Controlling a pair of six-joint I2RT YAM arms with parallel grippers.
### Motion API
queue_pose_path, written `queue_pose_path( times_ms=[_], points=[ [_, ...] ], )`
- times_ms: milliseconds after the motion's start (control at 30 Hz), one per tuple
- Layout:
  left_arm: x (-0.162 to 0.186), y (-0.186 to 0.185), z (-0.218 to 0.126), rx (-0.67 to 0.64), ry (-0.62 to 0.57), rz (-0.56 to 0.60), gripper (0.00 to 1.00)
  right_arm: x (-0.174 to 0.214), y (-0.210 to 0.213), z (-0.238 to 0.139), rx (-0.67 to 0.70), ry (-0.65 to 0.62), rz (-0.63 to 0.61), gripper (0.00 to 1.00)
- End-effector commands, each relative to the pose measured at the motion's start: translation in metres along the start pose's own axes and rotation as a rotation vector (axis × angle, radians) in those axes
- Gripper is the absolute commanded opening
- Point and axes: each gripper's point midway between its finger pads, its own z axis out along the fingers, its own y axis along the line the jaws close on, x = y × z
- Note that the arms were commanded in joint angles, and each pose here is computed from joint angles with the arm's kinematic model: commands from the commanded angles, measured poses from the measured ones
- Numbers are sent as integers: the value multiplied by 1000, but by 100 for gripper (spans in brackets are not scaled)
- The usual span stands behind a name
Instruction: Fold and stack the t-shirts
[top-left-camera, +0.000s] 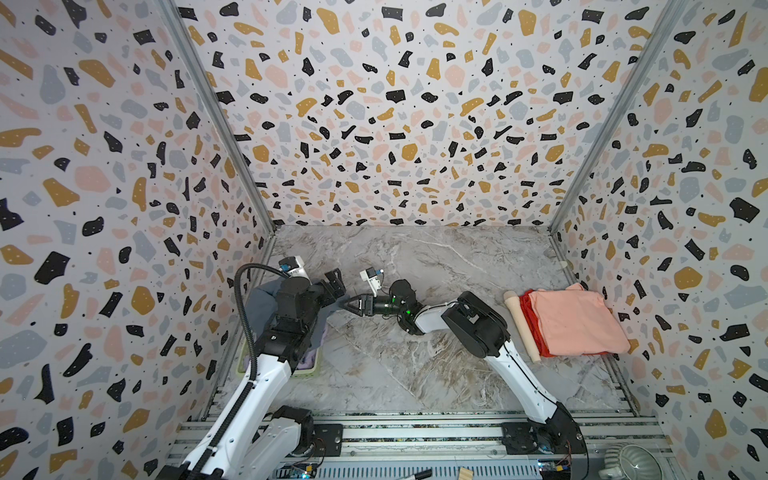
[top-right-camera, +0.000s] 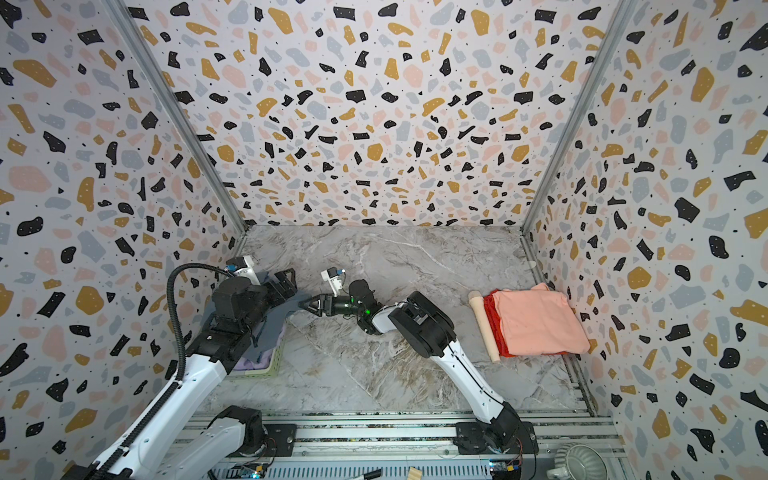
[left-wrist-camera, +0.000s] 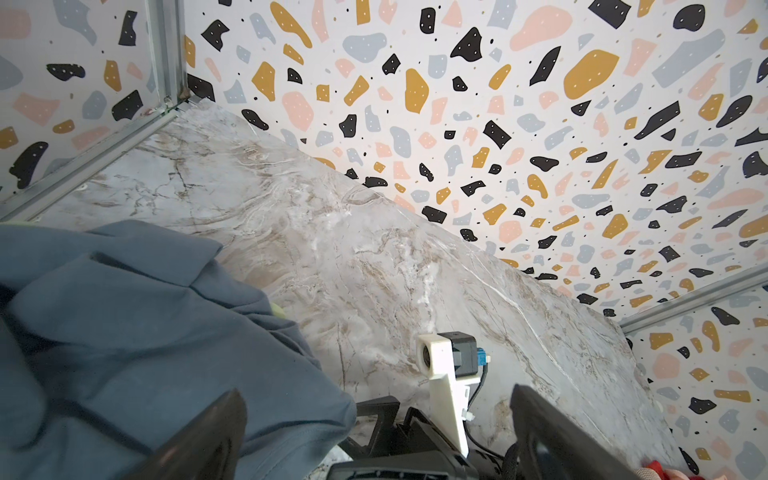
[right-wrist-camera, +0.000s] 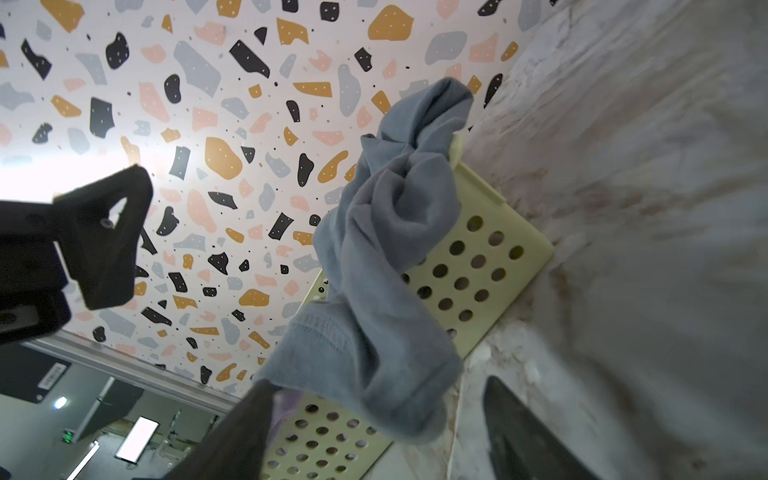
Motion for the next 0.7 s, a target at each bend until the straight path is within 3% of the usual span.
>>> queue_pose_path(
  times_ms=[0, 167, 367, 533, 667],
  points=[
    [-7, 2, -3, -10, -23, 15, 99, -24, 35, 8, -80, -40, -59, 50],
    [-4, 11, -4, -37, -24, 8, 99, -34, 51, 8, -110, -33, -84, 1],
    [-10, 16, -10, -62, -46, 11, 99, -71, 99, -18, -91, -101, -203, 0],
    [-35, 2, -22, -41, -82, 93, 100, -120, 186, -52, -56, -122, -519, 0],
    [-46, -30, -31, 113, -98, 117, 99, -166, 231, -105, 93, -232, -680, 0]
  ],
)
